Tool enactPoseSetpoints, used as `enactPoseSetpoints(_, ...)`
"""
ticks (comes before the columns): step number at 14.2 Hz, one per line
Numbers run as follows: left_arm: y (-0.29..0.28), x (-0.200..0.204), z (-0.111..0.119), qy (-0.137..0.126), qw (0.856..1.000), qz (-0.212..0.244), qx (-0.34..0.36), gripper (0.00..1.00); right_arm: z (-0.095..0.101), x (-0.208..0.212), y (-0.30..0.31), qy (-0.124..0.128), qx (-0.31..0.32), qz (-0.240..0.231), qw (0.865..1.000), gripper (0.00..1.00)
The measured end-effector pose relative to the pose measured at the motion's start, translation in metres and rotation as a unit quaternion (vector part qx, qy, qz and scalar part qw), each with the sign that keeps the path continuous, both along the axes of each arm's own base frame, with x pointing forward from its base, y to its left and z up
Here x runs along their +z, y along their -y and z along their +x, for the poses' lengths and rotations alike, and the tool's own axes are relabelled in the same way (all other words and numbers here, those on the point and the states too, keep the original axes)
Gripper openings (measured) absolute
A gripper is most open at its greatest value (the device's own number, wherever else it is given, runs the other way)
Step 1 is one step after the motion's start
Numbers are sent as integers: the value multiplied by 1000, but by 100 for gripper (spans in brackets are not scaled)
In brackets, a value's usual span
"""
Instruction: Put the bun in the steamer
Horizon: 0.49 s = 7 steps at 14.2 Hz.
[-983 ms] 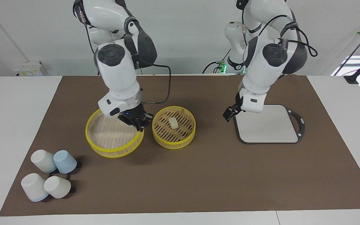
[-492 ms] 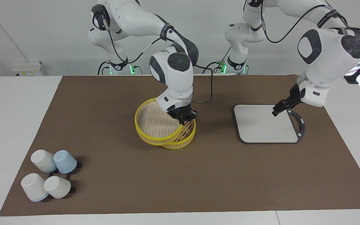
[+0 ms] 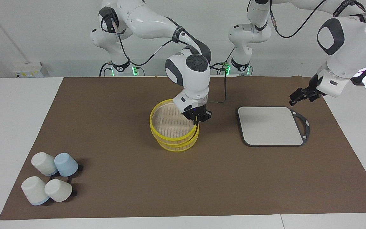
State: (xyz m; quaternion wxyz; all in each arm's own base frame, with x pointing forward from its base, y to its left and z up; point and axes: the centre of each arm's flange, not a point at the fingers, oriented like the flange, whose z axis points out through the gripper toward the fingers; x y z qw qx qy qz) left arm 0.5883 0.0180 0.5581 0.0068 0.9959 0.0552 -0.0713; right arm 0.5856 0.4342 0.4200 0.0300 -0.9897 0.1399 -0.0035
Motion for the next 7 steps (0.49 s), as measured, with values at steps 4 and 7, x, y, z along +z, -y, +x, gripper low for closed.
enactPoseSetpoints(4, -1, -1, -36, -12, 1000, -5, -12, 100, 0, -3, -2, 3, 1, 2, 1000, 8)
enactPoseSetpoints(7, -1, -1, -46, 14, 1000, -6, -24, 100, -3, -8, -7, 9, 4, 6, 1000, 8)
